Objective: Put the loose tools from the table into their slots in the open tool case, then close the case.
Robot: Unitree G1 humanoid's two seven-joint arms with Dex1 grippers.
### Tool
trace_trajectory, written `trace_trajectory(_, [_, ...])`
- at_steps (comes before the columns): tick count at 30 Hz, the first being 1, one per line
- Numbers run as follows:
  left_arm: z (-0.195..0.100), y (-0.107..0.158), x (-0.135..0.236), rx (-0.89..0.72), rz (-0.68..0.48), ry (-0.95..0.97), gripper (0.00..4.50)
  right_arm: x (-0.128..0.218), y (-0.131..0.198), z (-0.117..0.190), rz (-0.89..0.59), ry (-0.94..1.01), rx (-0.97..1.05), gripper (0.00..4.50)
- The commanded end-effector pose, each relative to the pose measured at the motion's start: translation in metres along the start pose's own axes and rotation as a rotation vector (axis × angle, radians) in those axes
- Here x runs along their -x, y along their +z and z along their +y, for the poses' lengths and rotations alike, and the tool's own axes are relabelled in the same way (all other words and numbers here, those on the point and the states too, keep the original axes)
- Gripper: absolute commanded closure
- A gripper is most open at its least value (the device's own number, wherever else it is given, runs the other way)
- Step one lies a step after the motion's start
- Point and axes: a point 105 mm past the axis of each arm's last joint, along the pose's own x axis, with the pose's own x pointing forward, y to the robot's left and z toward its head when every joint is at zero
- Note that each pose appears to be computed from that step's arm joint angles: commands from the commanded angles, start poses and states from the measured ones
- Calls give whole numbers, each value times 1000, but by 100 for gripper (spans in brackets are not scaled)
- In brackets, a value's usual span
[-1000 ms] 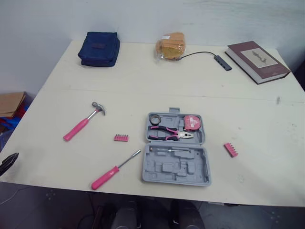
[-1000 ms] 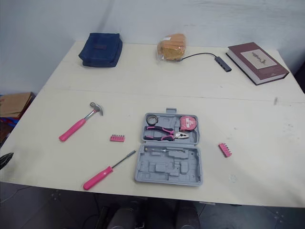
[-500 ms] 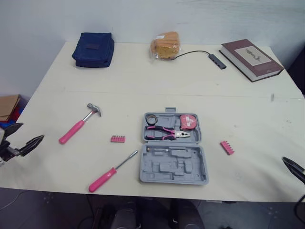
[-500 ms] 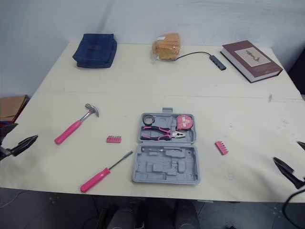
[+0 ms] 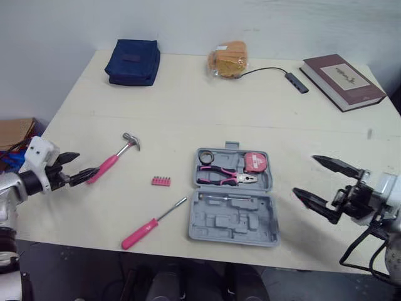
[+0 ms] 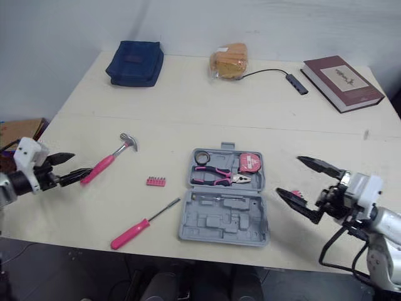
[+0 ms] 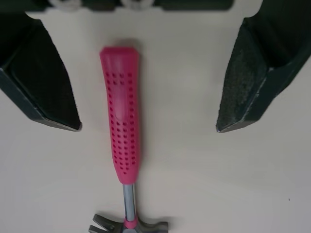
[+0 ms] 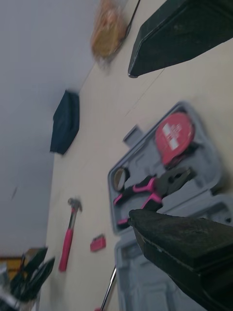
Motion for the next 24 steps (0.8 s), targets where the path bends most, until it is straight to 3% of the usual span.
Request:
trace_trajectory(1, [-2,3,-14,-16,32,-23,3,-22,14,11,-69,83,24,0])
trace_trajectory(4, [-2,3,-32,-9,78,-23,3,-40,19,21,-113,143,18,0])
trace_trajectory(16, [-4,-18,-50,51,201,-45,3,-48,21,40,-125,242,-1,0])
trace_trajectory(19, [-9,-24,-50,63,229,-75,86,-44,17,40,-106,236,2,0])
trace_trajectory(24, [-14,-31,-40,56,273,-118,311,-37,14,37,-81,213,10,0])
